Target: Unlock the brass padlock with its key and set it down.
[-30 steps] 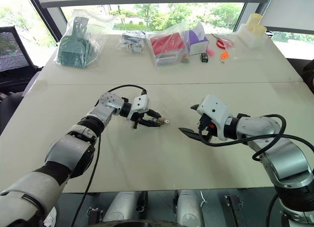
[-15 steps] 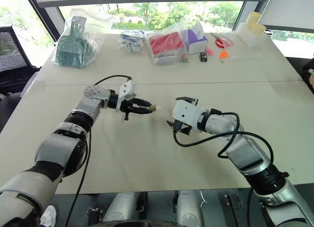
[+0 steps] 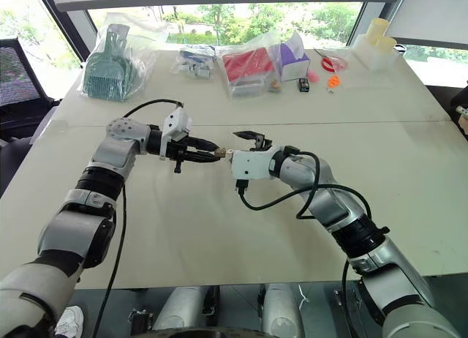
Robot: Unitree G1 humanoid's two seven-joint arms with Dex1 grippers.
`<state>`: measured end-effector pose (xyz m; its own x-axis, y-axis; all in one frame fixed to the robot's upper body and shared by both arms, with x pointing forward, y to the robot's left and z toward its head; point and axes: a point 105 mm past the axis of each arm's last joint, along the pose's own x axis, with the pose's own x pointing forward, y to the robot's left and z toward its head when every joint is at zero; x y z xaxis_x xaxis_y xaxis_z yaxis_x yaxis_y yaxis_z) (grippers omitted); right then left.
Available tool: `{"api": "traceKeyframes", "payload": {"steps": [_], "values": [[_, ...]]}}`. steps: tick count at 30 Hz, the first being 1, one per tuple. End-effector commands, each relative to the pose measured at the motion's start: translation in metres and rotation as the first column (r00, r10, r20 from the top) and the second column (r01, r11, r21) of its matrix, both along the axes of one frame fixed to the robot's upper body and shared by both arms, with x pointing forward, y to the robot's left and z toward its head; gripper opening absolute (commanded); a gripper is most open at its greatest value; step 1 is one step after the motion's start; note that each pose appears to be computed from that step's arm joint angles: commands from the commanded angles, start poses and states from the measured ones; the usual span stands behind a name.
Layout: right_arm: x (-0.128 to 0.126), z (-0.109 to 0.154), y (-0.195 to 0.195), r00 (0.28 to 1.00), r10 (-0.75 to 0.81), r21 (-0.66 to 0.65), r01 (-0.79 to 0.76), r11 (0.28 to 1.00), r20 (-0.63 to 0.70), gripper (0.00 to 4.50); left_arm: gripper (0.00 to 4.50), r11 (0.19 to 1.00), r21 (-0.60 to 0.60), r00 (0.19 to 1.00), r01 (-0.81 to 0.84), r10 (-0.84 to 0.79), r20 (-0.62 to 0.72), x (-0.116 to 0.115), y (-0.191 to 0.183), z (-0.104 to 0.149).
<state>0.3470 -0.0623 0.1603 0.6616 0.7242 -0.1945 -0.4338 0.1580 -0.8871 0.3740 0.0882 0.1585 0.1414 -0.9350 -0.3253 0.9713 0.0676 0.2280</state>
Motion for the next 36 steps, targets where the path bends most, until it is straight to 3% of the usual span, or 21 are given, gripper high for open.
{"api": "traceKeyframes", "payload": {"steps": [1,4,5,11,16,19,22,26,30,33,36], "values": [[-0.001,0.014,0.006,0.998,0.03,0.01,-0.031,0.999,0.058,1.65,0.73,0.999,-0.034,0.999,0.008,-0.006,0.045,-0.001,-0.001,0.014],[-0.002,0.015,0.01,0.997,0.042,0.01,-0.043,0.999,0.062,0.19,0.73,0.999,-0.033,0.999,0.009,-0.008,0.046,-0.001,-0.001,0.014],[-0.003,0.015,0.011,0.997,0.046,0.011,-0.047,0.999,0.063,0.05,0.73,0.999,-0.033,0.999,0.01,-0.008,0.047,-0.001,-0.002,0.014],[-0.005,0.014,0.016,0.997,0.069,0.011,-0.07,0.997,0.045,0.05,0.73,1.0,-0.024,0.997,0.016,-0.014,0.081,0.0,-0.003,0.016],[-0.008,0.003,0.018,0.975,0.096,0.052,-0.087,0.995,-0.202,0.05,0.73,0.999,0.048,0.958,0.022,-0.035,0.286,0.003,-0.007,0.019],[-0.006,-0.005,0.015,0.922,0.076,0.071,-0.053,0.996,-0.38,0.05,0.73,0.994,0.108,0.89,0.02,-0.067,0.451,0.006,-0.012,0.02],[-0.006,-0.007,0.016,0.878,0.084,0.091,-0.047,0.995,-0.47,0.05,0.73,0.992,0.123,0.838,0.036,-0.097,0.537,0.005,-0.015,0.025],[0.001,0.008,0.02,0.933,0.084,0.097,-0.053,0.994,-0.35,0.05,0.73,0.996,0.085,0.846,0.024,-0.066,0.529,0.008,-0.015,0.029],[0.005,0.012,0.015,0.994,0.099,-0.062,-0.102,0.993,-0.044,0.05,0.73,1.0,-0.017,0.933,0.0,0.006,0.359,0.011,-0.006,0.033],[0.001,0.011,0.009,0.985,0.144,-0.132,-0.131,0.983,0.096,0.87,0.73,1.0,-0.015,0.968,0.012,-0.008,0.25,0.008,0.004,0.032],[0.0,0.015,0.007,0.968,0.176,-0.143,-0.152,0.978,0.176,2.4,0.73,0.999,-0.023,0.985,0.032,-0.027,0.172,0.004,0.008,0.034]]}}
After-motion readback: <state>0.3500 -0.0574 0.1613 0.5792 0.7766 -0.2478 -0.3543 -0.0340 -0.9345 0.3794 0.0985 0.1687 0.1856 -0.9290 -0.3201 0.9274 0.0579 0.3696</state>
